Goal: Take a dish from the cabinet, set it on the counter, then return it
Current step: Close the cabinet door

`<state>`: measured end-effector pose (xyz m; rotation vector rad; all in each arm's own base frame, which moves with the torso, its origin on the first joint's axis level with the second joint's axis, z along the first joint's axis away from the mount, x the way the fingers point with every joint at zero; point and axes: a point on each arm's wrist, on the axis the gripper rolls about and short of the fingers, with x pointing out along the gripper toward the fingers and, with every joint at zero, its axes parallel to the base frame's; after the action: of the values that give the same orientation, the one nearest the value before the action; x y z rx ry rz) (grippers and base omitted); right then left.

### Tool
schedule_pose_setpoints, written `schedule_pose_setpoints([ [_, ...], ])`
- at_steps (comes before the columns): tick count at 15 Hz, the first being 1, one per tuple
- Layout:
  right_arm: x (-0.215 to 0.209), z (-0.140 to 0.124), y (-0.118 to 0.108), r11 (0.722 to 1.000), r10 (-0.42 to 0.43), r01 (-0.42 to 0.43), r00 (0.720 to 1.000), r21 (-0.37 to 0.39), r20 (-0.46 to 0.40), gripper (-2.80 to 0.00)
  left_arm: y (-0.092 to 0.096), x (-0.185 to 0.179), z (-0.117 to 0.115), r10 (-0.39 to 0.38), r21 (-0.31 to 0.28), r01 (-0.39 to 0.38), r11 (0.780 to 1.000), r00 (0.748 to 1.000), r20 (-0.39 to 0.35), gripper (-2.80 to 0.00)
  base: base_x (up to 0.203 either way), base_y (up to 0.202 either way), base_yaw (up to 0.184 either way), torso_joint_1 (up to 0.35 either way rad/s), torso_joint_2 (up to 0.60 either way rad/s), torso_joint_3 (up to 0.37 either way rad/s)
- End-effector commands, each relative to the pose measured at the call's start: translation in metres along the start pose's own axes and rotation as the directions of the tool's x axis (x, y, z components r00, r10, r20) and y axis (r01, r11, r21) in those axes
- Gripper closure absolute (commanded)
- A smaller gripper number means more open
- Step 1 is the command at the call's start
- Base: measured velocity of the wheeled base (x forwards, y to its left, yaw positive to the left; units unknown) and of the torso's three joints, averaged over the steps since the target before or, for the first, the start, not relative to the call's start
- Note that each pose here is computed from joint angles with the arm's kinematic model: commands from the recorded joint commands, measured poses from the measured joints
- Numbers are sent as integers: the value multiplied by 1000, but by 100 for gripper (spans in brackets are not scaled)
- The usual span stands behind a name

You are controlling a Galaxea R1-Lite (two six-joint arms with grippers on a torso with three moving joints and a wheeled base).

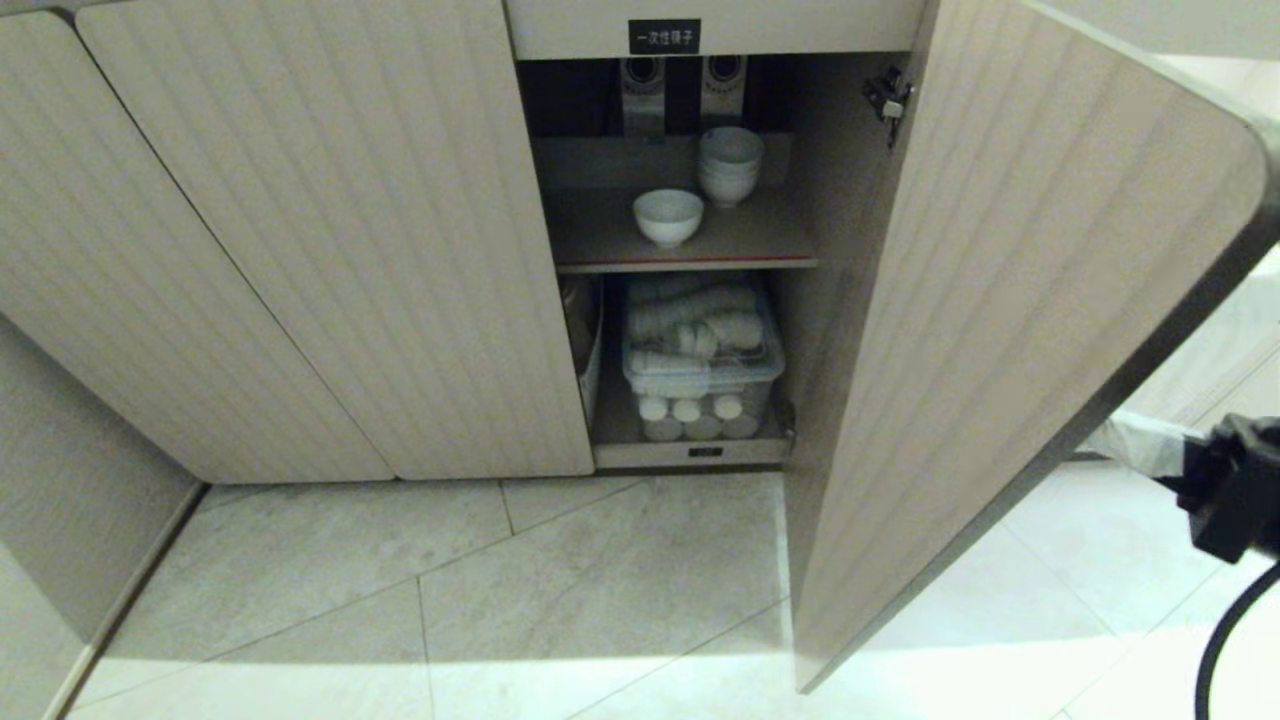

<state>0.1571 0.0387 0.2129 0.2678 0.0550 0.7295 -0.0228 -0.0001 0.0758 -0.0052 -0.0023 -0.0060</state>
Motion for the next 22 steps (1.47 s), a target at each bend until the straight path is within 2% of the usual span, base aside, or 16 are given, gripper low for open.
schedule_pose_setpoints([
  [1, 16, -6, -1, 999, 49, -48, 998, 17, -33, 0, 0, 0, 0, 0, -1, 0, 1000, 1000, 1, 0, 0, 0, 0, 0, 0, 0],
  [4, 41, -10, 4, 991, 133, -132, 990, 15, -39, 0, 0, 0, 0, 0, -1, 0, 1000, 1000, 1, 0, 0, 0, 0, 0, 0, 0],
  [6, 57, -13, 5, 988, 154, -154, 987, 14, -34, 0, 0, 0, 0, 0, -1, 0, 1000, 1000, 1, 0, 0, 0, 0, 0, 0, 0],
  [9, 86, -10, 10, 989, 139, -140, 990, 56, 14, 0, 0, 0, 0, 0, -1, 0, 1000, 1000, 1, 0, 0, 0, 0, 0, 0, 0],
  [12, 106, -6, 6, 987, 131, -134, 991, 88, 34, 0, 0, 0, 0, 0, -1, 0, 1000, 1000, 1, 0, 0, 0, 0, 0, 0, 0],
  [15, 128, 5, 2, 984, 135, -142, 988, 106, 74, 0, 0, 0, 0, 0, -1, 0, 1000, 1000, 1, 0, 0, 0, 0, 0, 0, 0],
  [22, 169, 14, -9, 981, 141, -155, 983, 118, 117, 0, 0, 0, 0, 0, -1, 0, 1000, 1000, 1, 0, 0, 0, 0, 0, 0, 0],
])
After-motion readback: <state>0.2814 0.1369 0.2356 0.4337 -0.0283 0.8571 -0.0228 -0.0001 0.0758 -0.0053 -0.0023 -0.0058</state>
